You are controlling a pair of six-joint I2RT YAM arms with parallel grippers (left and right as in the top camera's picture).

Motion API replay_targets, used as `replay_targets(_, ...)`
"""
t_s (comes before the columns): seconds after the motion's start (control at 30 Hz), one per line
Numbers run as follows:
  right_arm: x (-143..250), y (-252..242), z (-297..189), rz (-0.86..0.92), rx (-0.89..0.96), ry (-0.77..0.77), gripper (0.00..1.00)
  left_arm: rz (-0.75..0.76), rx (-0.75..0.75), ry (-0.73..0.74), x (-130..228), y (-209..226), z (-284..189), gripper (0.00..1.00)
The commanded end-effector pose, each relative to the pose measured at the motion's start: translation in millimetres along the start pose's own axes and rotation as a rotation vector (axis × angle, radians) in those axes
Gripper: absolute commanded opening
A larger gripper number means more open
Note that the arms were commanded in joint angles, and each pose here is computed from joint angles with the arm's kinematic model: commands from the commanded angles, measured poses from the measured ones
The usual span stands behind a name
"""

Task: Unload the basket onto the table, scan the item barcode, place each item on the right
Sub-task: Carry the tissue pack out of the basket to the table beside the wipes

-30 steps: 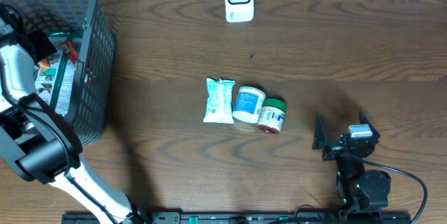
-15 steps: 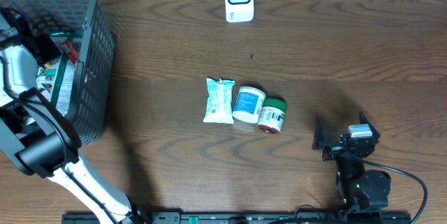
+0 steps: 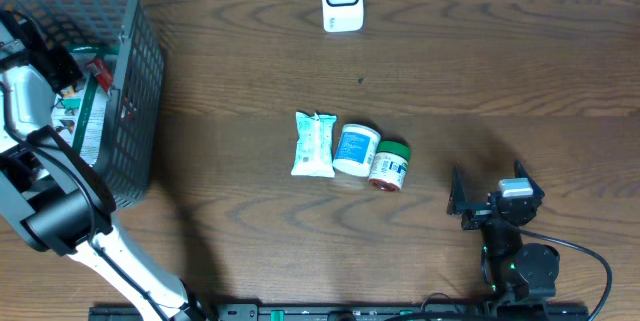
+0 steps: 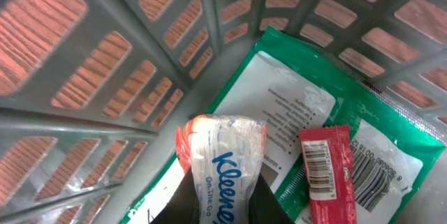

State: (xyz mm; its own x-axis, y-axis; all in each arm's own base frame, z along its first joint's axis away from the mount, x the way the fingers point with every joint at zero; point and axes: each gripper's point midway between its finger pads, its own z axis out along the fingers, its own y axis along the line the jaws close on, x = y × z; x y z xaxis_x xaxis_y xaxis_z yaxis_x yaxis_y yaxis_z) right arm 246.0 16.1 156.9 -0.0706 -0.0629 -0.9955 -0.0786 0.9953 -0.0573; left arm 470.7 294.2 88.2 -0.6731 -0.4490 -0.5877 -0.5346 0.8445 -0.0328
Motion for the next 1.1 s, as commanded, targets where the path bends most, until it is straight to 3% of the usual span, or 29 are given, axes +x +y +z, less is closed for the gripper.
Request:
replay_targets(0.0, 1, 2, 0, -0.009, -0.007, 0.003, 0.99, -0.004, -0.014, -0.065, -20, 8, -28, 0.07)
replay_targets(0.23, 1, 2, 0, -0.009, -0.007, 0.003, 0.99, -0.006, -0.058, -0.168, -50, 14, -81, 0.07)
replay_targets(0.43, 1, 2, 0, -0.009, -0.007, 0.003, 0.99, -0.052, -0.044, -0.341, -88, 8, -186, 0.07)
replay_targets(0.57, 1, 2, 0, -0.009, -0.007, 0.003, 0.99, -0.170, 0.029, -0.420, -89, -6, -263, 0.07)
replay_targets(0.77, 1, 2, 0, -0.009, -0.007, 0.003, 0.99, -0.148, 0.143, -0.369, -30, -50, -354, 0.07)
replay_targets(0.93, 1, 2, 0, -0.009, -0.007, 0.003, 0.99, -0.009, 0.319, -0.276, 39, -110, -410, 0.07)
replay_targets(1.07, 1, 2, 0, -0.009, -0.007, 0.003, 0.99, 0.141, 0.427, -0.162, 86, -153, -424, 0.07)
